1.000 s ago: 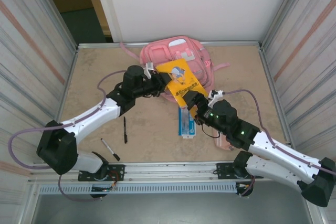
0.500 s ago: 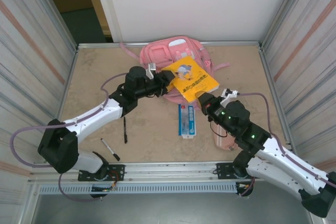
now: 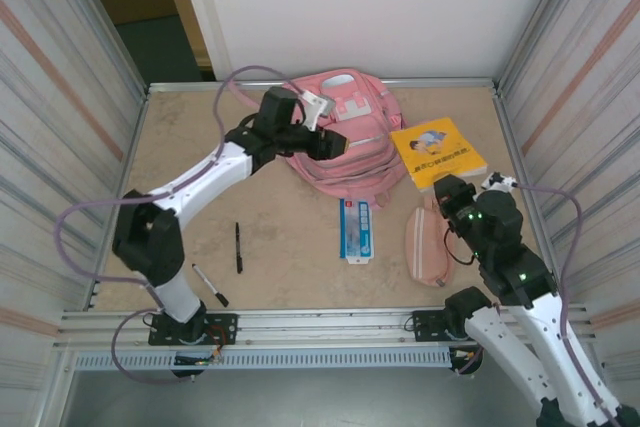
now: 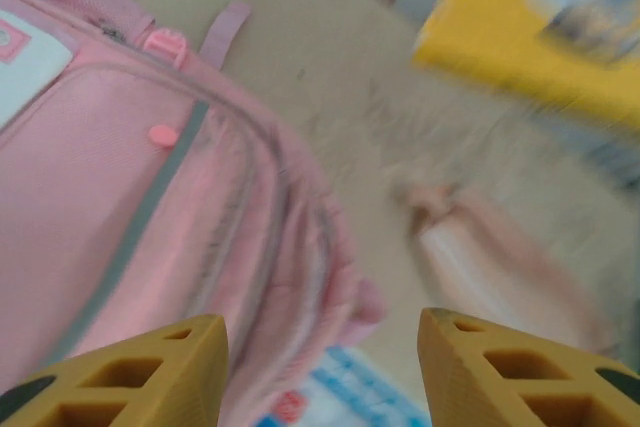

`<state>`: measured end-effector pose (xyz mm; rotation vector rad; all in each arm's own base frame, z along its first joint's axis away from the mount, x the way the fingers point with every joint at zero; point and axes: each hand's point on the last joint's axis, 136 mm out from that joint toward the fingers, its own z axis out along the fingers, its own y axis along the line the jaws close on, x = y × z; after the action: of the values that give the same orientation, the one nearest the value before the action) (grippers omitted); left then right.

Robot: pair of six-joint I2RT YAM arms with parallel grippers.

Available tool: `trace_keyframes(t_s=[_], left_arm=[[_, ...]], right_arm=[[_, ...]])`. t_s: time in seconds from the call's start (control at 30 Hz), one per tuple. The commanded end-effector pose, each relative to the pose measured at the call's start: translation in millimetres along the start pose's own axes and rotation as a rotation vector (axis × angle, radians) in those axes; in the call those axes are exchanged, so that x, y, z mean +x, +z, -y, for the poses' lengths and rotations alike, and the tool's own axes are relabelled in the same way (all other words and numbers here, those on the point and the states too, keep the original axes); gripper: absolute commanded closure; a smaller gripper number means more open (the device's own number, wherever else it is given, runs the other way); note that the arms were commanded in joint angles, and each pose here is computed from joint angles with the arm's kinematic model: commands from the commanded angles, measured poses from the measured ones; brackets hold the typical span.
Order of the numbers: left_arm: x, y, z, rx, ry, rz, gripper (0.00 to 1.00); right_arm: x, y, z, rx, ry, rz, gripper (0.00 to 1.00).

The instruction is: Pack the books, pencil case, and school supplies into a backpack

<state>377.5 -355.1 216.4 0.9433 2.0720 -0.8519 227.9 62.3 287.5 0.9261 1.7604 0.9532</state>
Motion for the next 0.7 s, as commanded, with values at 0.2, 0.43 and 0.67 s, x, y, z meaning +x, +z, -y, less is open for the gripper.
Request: trace_keyframes(t_s=[0.2,0.43,0.67], left_arm=[[51.3,71.3,-56.6,-0.231,0.541,-0.316,0.41],[60.9,106.4,-91.3,-0.369,0.572,-0.346,0.54],[32.4,97.4,-82.6,-0.373,0.564,-0.244,1.0]], right_arm=[[-9.0,-20.0,-7.1,-0.005,-0.102,-0.005,1.0],[-7.4,-25.9,-0.2,0.014,-0.108,-0.011,1.0],[4.0,-26.3,9.2,0.024,-0.099,-0.061,1.0]])
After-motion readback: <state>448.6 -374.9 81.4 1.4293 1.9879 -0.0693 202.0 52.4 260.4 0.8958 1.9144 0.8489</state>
